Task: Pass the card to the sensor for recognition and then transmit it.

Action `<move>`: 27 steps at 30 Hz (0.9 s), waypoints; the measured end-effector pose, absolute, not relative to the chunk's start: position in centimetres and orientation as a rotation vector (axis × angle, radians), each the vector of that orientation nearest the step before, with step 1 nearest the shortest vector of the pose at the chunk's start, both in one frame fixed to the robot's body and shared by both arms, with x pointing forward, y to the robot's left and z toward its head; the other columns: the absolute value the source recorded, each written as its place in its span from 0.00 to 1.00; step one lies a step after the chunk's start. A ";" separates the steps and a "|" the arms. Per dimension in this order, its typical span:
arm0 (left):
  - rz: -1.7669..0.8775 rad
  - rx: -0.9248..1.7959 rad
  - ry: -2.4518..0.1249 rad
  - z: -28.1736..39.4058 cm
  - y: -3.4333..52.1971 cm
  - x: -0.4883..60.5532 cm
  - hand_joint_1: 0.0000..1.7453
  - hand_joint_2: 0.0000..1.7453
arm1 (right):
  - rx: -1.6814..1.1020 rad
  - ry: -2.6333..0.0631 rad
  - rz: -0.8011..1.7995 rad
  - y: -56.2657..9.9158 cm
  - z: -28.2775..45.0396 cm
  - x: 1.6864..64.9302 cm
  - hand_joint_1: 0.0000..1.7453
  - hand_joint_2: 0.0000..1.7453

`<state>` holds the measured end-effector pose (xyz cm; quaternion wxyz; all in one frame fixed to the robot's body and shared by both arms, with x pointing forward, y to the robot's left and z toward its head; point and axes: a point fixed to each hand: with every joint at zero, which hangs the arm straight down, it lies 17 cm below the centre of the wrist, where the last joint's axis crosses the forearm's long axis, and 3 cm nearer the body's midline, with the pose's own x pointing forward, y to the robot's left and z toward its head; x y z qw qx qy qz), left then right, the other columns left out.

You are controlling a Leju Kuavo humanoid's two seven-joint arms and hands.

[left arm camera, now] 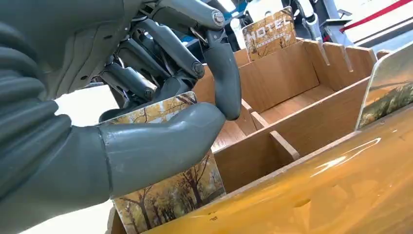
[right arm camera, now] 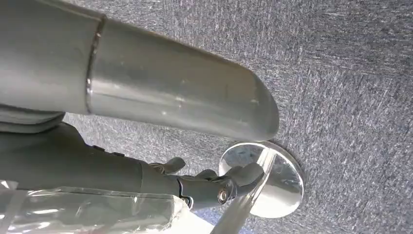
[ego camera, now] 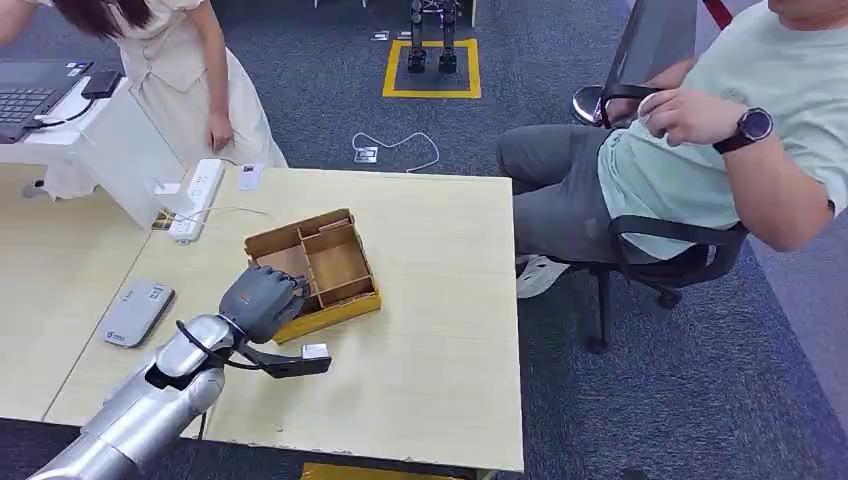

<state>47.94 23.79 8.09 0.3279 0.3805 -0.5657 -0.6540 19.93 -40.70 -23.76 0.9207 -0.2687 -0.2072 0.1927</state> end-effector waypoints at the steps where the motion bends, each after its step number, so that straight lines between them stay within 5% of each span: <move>1: -1.712 0.996 -1.481 8.1 23.8 47.9 1.00 1.00 | -0.552 -0.426 0.396 -40.7 -23.8 19.9 0.00 0.00; 18: -1.676 1.062 -1.531 12.2 26.5 49.5 1.00 1.00 | -0.552 -0.423 0.387 -40.8 -23.9 19.5 0.00 0.00; 27: -1.542 1.118 -1.614 21.5 31.7 52.0 1.00 1.00 | -0.550 -0.430 0.382 -40.8 -24.0 19.1 0.00 0.00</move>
